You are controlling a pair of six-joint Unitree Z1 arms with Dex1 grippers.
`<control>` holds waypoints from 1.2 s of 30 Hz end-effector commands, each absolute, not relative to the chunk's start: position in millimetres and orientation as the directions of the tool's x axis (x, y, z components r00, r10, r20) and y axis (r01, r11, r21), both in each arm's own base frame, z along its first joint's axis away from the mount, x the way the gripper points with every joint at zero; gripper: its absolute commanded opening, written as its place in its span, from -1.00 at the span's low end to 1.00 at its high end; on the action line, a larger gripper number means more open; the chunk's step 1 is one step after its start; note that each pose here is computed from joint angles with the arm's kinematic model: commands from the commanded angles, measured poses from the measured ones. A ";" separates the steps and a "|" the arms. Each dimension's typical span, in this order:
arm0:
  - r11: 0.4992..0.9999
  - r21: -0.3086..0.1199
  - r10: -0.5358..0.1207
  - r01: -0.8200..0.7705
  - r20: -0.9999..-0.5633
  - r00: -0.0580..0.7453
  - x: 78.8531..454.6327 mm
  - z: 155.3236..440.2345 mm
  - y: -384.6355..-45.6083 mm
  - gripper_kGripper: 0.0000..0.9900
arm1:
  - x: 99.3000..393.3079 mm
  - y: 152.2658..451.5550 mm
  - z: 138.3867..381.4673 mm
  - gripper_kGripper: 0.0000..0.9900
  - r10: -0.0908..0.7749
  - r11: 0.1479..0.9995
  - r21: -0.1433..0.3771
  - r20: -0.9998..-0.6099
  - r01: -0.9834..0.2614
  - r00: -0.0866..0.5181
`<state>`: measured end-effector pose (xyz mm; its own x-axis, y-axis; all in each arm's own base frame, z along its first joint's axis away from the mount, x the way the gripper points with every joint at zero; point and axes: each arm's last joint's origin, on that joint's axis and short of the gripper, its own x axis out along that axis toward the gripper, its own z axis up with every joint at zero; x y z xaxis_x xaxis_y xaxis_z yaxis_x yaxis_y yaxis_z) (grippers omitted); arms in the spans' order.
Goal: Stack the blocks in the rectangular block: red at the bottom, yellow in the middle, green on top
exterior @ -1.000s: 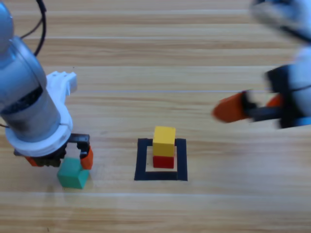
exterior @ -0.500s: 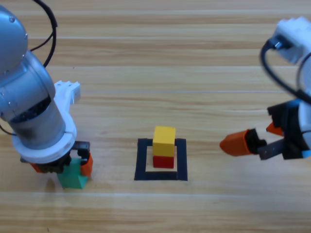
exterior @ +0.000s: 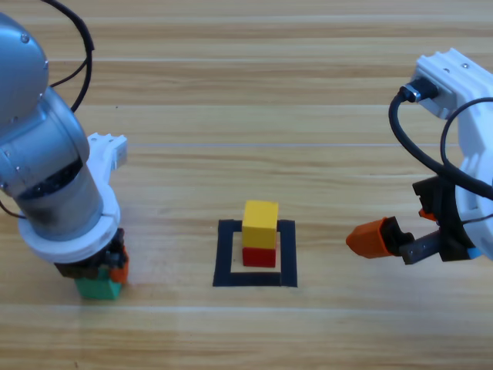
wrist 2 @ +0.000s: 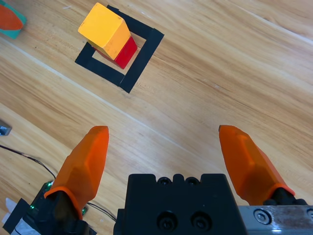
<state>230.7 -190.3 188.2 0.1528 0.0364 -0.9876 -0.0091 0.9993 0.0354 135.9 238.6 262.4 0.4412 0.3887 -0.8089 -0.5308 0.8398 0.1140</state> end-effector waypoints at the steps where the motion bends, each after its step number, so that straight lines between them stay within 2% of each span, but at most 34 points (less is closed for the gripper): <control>1: 0.999 0.049 0.047 0.005 -0.981 0.188 247.5 220.9 -206.5 -0.71 | 141.3 236.5 249.5 1.00 0.346 0.856 0.080 -0.822 -0.511 0.453; 4: 0.999 0.030 0.022 0.033 -0.975 0.222 261.4 261.9 -235.2 -0.72 | 141.1 235.9 249.6 1.00 0.346 0.857 0.079 -0.821 -0.510 0.454; 6: 0.998 0.035 0.022 0.055 -0.976 0.217 269.7 282.5 -259.5 -0.76 | 141.0 235.7 250.0 1.00 0.347 0.856 0.079 -0.821 -0.510 0.454; 9: 0.997 0.037 0.021 0.072 -0.977 0.212 274.1 295.3 -289.9 -0.76 | 141.0 235.7 250.0 1.00 0.347 0.856 0.079 -0.821 -0.511 0.454; 18: 0.995 0.036 0.019 0.089 -0.983 0.185 258.5 282.8 -352.0 -0.76 | 140.8 235.5 249.6 1.00 0.346 0.856 0.078 -0.821 -0.511 0.454; 26: 0.996 0.018 0.000 0.091 -0.982 0.190 253.4 285.7 -362.8 -0.76 | 140.9 235.4 249.6 1.00 0.345 0.856 0.077 -0.821 -0.511 0.455; 36: 0.997 0.026 0.011 0.077 -0.980 0.198 256.5 278.3 -370.0 -0.76 | 140.7 235.1 249.2 1.00 0.344 0.857 0.076 -0.822 -0.510 0.454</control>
